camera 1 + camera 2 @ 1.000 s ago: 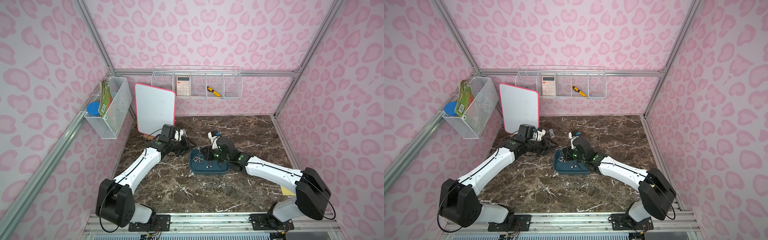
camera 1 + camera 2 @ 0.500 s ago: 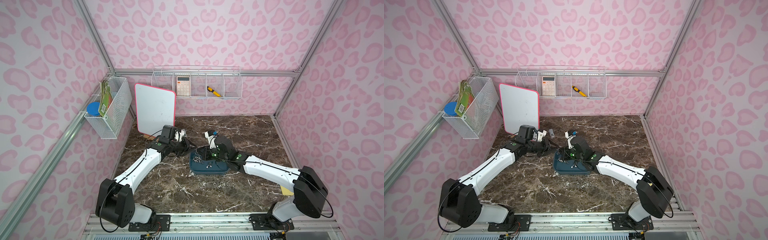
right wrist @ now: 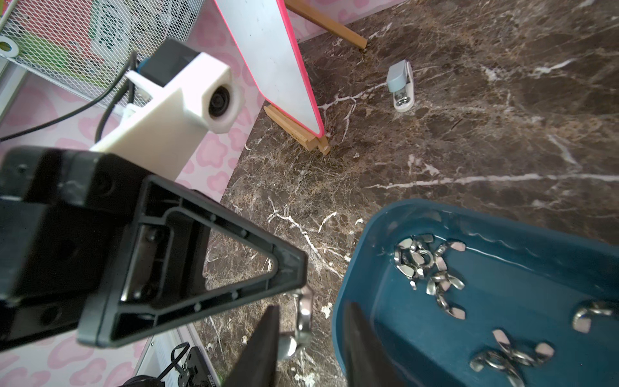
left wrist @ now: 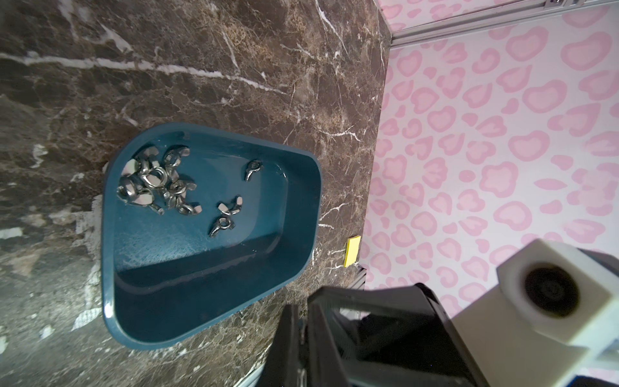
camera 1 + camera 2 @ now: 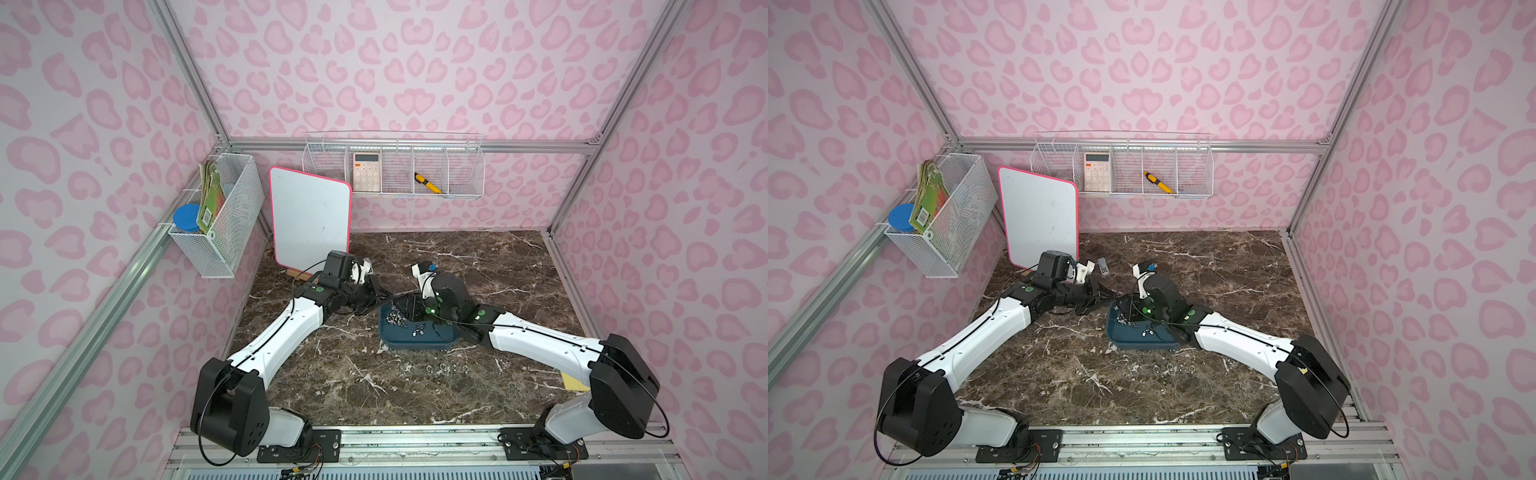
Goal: Take out the wing nut from the storage box
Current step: Pick up the wing nut from the storage box, then place the wing nut at the center of the board.
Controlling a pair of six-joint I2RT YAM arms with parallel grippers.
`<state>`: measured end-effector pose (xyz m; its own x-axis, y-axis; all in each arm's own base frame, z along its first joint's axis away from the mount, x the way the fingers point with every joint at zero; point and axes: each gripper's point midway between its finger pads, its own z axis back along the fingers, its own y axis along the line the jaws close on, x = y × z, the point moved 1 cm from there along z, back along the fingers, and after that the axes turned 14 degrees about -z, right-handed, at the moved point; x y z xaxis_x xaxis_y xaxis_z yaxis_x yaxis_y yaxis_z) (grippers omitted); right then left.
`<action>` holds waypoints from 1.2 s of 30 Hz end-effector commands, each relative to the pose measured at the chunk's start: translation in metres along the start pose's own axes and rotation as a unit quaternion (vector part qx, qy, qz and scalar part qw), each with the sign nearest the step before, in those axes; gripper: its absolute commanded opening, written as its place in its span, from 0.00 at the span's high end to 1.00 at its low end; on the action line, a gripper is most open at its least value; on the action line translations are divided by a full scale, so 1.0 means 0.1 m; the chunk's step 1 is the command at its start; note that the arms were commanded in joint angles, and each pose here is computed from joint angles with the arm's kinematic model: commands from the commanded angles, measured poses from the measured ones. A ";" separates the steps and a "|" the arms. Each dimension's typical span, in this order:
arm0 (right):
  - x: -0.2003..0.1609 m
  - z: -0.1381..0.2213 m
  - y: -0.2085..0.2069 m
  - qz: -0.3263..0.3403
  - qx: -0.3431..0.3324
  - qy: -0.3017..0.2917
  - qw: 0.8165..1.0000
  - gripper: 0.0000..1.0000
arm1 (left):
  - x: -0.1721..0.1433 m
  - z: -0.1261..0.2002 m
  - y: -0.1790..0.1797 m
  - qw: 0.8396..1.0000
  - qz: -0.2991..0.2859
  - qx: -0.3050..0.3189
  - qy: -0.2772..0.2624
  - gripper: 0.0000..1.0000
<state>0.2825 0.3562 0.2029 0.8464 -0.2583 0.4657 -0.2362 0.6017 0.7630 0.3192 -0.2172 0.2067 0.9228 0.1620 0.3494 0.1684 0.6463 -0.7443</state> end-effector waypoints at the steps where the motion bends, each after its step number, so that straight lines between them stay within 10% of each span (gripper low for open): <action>1: 0.08 0.07 -0.21 -0.021 -0.028 -0.017 0.999 0.51 | -0.05 0.01 0.04 1.000 -0.013 0.027 0.004 1.00; 21: 0.22 1.11 -1.38 -0.040 -0.182 -0.070 0.980 0.03 | -1.20 -0.80 0.26 0.965 -0.111 0.213 0.109 1.00; 36: 0.09 1.37 -1.45 -0.044 -0.180 -0.089 0.979 0.02 | -1.56 -1.16 0.42 0.936 -0.133 0.287 0.155 1.00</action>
<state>0.2619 0.1663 0.1619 0.7450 -0.4411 0.5004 0.0379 0.7769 0.6284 0.2230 -0.3050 0.0565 0.9454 -0.2250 0.2359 0.2796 0.9317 -0.2318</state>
